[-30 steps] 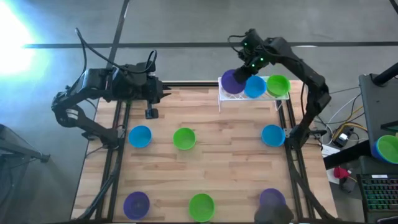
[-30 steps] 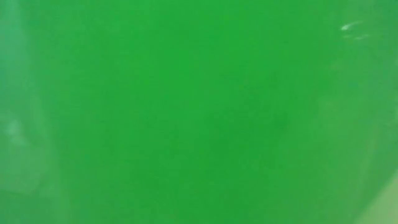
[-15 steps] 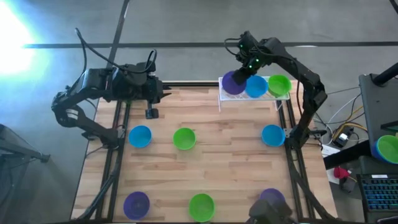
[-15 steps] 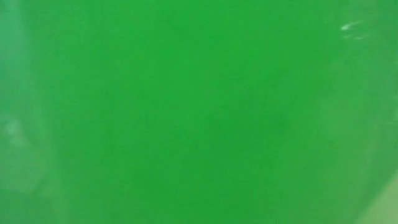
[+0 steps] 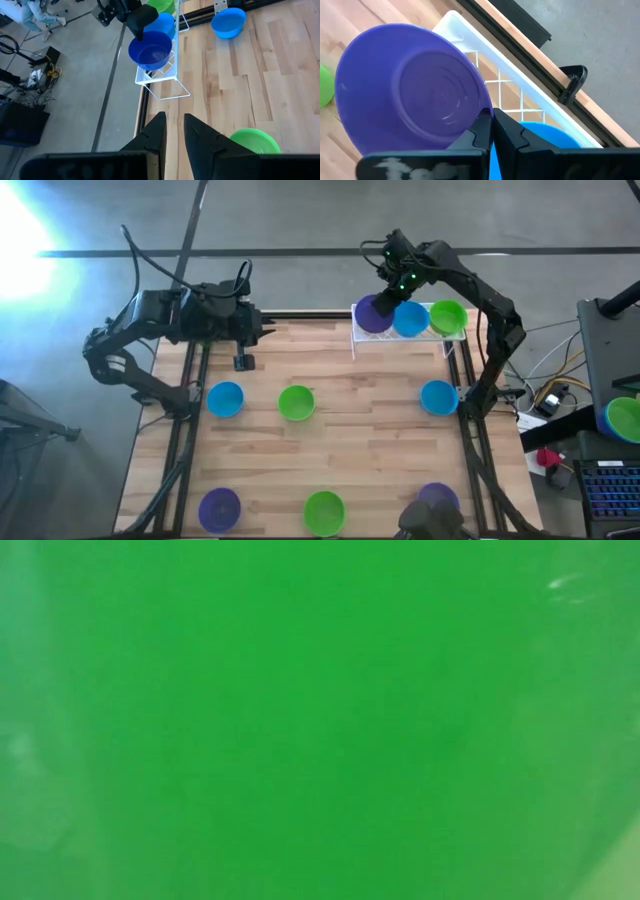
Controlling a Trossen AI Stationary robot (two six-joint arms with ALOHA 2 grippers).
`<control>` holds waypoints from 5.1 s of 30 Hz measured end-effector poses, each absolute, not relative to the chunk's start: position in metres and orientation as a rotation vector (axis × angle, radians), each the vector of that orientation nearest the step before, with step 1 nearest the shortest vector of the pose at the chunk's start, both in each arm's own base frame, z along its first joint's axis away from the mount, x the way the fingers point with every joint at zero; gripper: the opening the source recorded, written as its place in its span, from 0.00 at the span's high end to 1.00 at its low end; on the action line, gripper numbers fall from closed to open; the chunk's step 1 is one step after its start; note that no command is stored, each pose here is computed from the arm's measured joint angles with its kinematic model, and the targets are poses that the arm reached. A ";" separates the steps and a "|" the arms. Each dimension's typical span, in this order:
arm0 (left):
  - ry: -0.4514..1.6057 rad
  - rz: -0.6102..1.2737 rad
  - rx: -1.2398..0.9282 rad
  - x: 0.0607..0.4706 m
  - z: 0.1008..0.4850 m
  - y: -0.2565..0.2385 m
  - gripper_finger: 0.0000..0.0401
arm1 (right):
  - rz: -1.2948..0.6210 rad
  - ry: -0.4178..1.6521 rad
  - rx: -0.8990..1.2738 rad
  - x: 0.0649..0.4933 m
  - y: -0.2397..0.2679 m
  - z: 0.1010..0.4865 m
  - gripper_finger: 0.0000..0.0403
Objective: Pick & Place Mini bowls
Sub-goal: Put the top violet bowl on the shelf, then stack the right blue bowl on top of the blue bowl on the shelf
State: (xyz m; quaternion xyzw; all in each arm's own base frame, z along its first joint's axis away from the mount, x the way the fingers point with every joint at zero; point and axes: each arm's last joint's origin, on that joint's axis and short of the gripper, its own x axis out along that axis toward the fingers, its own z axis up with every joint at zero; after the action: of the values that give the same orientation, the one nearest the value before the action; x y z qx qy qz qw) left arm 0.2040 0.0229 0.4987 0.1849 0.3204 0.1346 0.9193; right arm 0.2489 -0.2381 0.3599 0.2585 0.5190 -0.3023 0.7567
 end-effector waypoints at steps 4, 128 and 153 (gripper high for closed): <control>0.659 0.276 0.381 0.204 0.499 0.023 0.84 | -0.655 1.131 0.562 0.249 -0.238 0.360 0.98; 0.660 0.276 0.384 0.204 0.499 0.023 0.84 | -0.564 1.107 0.863 0.184 -0.011 0.411 0.79; 0.657 0.272 0.371 0.204 0.499 0.023 0.84 | -1.017 1.456 0.912 0.179 0.025 0.249 0.80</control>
State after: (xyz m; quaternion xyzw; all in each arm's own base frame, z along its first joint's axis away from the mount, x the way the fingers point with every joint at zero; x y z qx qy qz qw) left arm 0.2041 0.0228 0.4986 0.1804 0.3197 0.1326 0.9207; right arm 0.1792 0.0255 0.2488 0.3841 0.6129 -0.4280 0.5418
